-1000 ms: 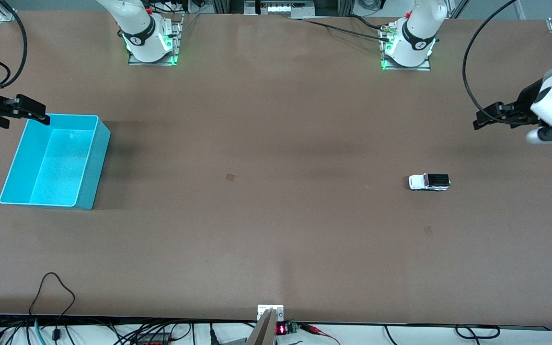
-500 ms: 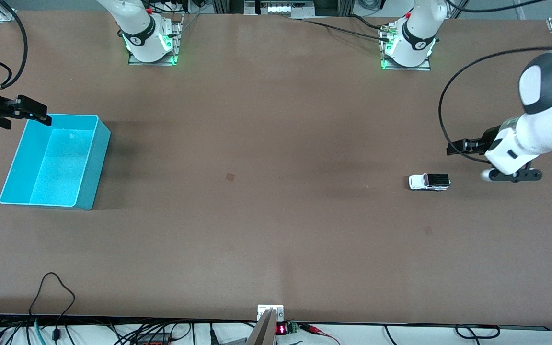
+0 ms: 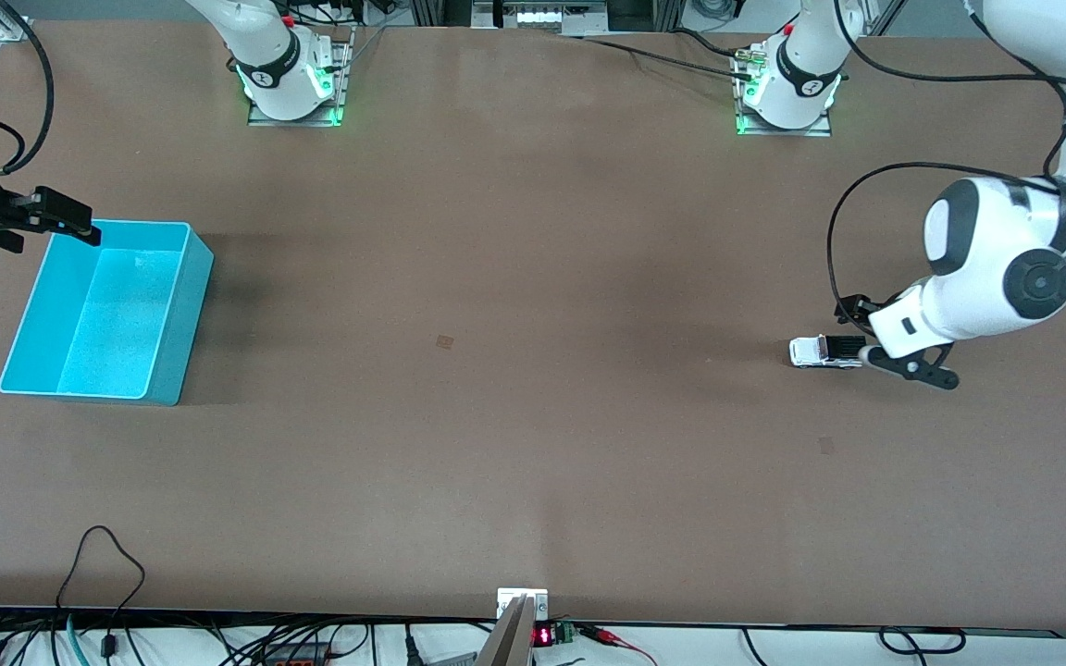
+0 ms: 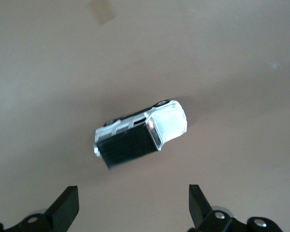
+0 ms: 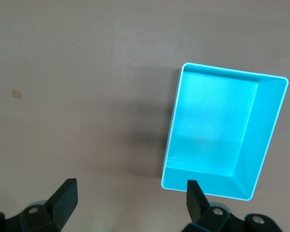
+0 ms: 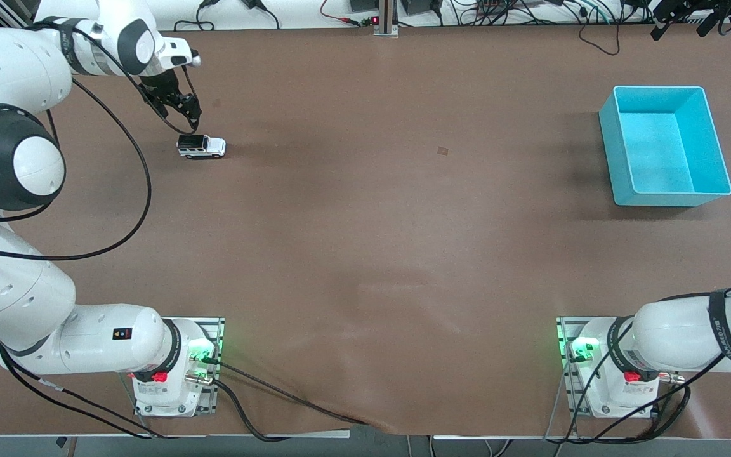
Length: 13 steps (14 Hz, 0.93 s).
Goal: Wind and store white jeep toy
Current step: 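Grasp the jeep with the left gripper while the right gripper moves over the bin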
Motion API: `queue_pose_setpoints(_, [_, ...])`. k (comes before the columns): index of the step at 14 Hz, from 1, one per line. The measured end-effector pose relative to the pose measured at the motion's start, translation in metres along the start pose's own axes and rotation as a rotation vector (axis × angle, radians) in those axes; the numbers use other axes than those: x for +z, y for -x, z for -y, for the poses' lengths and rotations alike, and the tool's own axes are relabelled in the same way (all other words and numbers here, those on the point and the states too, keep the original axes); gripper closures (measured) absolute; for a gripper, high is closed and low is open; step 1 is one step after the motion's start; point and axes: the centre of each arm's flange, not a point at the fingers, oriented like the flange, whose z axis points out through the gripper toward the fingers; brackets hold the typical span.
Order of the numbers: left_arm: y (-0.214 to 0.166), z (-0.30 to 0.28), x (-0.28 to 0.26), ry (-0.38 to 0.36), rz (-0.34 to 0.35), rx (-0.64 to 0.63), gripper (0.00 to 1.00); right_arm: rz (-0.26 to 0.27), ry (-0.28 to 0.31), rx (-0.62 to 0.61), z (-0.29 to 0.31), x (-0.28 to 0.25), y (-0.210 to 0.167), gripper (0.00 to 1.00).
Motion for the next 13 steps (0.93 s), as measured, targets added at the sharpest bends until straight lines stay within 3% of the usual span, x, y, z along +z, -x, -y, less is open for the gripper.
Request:
queue_pose_setpoints(8, [-0.005, 0.025, 0.038, -0.05, -0.067, 0.667, 0.0, 0.004, -0.001, 0.0, 0.0, 0.003, -0.002, 0.0])
queue_pose_setpoints(13, [0.002, 0.022, 0.064, -0.061, -0.07, 0.927, 0.0, 0.011, -0.002, 0.0, -0.001, 0.007, -0.004, 0.0])
